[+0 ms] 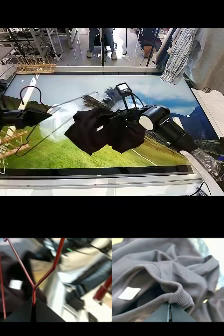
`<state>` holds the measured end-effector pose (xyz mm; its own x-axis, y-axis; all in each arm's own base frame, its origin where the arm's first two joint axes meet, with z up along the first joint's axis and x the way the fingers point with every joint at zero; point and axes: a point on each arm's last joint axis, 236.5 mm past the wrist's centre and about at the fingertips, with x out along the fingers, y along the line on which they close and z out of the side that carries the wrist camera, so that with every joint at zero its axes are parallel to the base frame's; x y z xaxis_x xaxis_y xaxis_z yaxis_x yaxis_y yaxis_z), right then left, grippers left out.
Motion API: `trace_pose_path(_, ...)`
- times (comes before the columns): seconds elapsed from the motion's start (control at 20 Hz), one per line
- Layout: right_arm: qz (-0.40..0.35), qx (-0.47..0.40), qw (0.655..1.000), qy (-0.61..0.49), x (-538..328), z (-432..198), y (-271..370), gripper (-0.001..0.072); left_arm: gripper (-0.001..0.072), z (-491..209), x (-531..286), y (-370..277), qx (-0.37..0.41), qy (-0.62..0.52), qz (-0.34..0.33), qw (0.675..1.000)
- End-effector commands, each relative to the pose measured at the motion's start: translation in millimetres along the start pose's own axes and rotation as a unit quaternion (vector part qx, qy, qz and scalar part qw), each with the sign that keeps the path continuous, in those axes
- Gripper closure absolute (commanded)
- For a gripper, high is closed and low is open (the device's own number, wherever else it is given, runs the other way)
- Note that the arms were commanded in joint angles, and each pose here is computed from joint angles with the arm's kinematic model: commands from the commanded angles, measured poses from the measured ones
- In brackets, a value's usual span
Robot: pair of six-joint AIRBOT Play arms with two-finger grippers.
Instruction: Fold the clothes and pants, and hang the long-sleeved shirts on hangers.
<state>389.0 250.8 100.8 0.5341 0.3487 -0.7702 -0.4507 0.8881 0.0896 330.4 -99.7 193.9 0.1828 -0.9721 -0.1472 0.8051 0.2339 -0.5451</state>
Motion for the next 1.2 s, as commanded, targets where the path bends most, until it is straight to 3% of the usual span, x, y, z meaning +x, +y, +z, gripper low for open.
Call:
trace_pose_path(0.0,-0.018,0.006,1.000,-0.020,-0.7,10.9,-17.2,0.0691,0.0692,-15.7,14.0,-14.4,-0.047,0.037,-0.049,0.997)
trace_pose_path(0.2,-0.013,0.011,0.999,-0.047,-1.4,23.4,-14.9,0.0691,0.0691,-53.6,9.2,0.4,-0.108,0.117,-0.006,0.987)
trace_pose_path(0.55,0.010,0.025,0.999,-0.044,-1.4,22.3,-3.9,0.0691,0.0691,-52.9,11.3,-0.9,-0.112,0.117,-0.009,0.987)
trace_pose_path(0.8,0.049,-0.039,0.997,-0.050,-11.4,22.3,48.3,0.0691,0.0692,-55.1,44.2,-0.9,-0.155,0.132,-0.021,0.979)
trace_pose_path(1.05,0.082,-0.088,0.992,-0.027,-46.6,2.8,92.2,0.0691,0.0696,-32.4,74.2,50.1,-0.159,0.070,0.068,0.982)
trace_pose_path(1.15,0.089,-0.096,0.991,-0.029,-55.4,0.5,100.4,0.0691,0.0696,-10.2,80.3,51.1,-0.151,0.025,0.066,0.986)
